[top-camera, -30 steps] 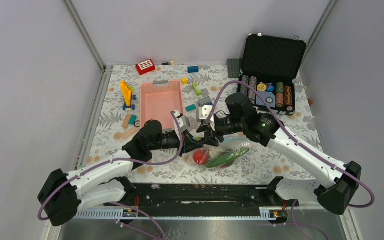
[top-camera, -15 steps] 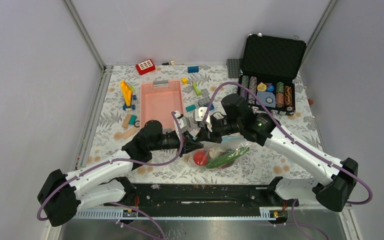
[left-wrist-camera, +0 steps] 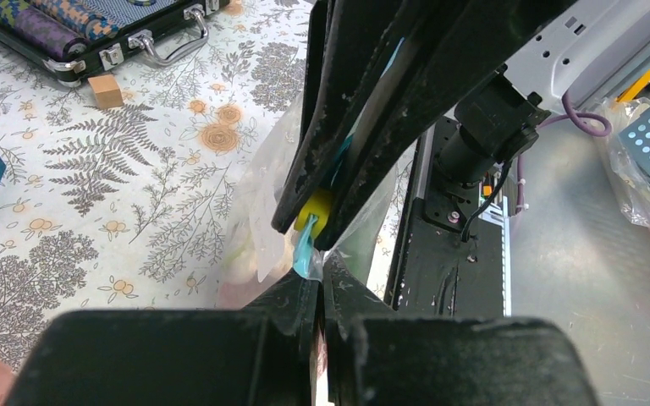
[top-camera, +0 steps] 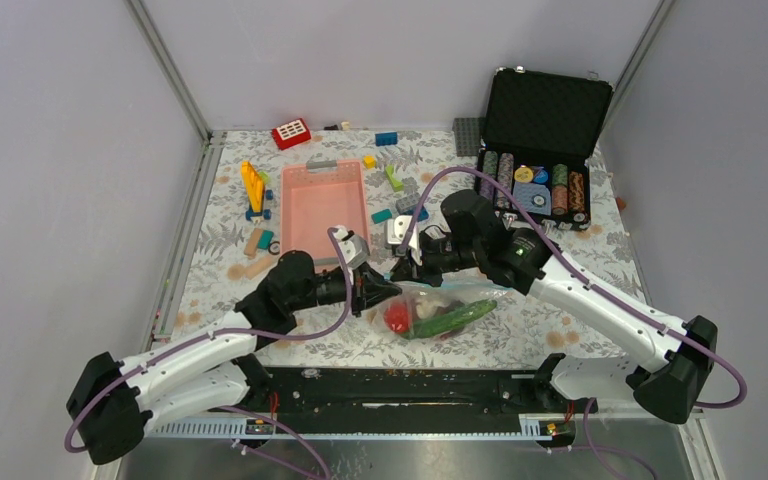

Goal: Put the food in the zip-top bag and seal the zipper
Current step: Zip the zipper food storage bag at the center of the board.

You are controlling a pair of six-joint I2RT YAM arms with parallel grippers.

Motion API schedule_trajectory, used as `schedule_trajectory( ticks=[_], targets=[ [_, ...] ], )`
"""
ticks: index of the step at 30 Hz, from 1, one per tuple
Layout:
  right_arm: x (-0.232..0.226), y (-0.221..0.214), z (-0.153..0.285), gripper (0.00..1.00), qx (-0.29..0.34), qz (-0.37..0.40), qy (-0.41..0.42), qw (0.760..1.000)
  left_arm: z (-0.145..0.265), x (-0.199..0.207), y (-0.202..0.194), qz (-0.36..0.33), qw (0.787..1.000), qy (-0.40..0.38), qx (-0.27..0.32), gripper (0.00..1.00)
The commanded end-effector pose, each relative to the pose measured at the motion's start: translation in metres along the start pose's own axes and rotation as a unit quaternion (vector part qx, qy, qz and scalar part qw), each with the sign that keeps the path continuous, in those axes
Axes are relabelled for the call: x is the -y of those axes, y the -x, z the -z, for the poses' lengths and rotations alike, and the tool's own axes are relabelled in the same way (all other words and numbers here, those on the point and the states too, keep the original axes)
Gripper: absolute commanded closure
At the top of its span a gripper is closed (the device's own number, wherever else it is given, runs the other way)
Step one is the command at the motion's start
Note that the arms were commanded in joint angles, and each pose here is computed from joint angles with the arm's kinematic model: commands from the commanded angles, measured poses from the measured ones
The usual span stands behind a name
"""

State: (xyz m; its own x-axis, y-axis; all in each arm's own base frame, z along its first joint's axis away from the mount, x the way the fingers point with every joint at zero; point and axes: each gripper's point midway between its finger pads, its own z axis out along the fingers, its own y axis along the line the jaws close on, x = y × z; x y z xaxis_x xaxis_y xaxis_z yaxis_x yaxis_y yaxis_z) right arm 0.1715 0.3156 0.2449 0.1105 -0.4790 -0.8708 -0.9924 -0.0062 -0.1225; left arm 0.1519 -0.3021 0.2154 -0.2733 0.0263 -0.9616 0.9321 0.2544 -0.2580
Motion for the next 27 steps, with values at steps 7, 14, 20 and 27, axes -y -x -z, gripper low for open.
schedule_trajectory(
  ticks=[7,14,20,27],
  targets=[
    [0.012,-0.017,0.018,0.94,-0.046,-0.029,-0.060,0.997,0.010,0.000,0.027,-0.009,0.997,0.021,0.071,1.00],
    [0.009,-0.009,0.017,0.90,-0.028,-0.090,-0.064,0.993,0.009,-0.008,0.030,0.014,0.995,0.041,0.094,1.00],
    [0.018,-0.015,0.018,0.88,-0.034,-0.137,-0.104,0.985,0.018,-0.021,0.037,0.039,0.986,0.085,0.136,1.00],
    [0.010,-0.002,0.012,0.96,-0.005,-0.148,-0.074,0.986,0.011,-0.015,0.027,0.033,0.992,0.062,0.102,1.00]
  ],
)
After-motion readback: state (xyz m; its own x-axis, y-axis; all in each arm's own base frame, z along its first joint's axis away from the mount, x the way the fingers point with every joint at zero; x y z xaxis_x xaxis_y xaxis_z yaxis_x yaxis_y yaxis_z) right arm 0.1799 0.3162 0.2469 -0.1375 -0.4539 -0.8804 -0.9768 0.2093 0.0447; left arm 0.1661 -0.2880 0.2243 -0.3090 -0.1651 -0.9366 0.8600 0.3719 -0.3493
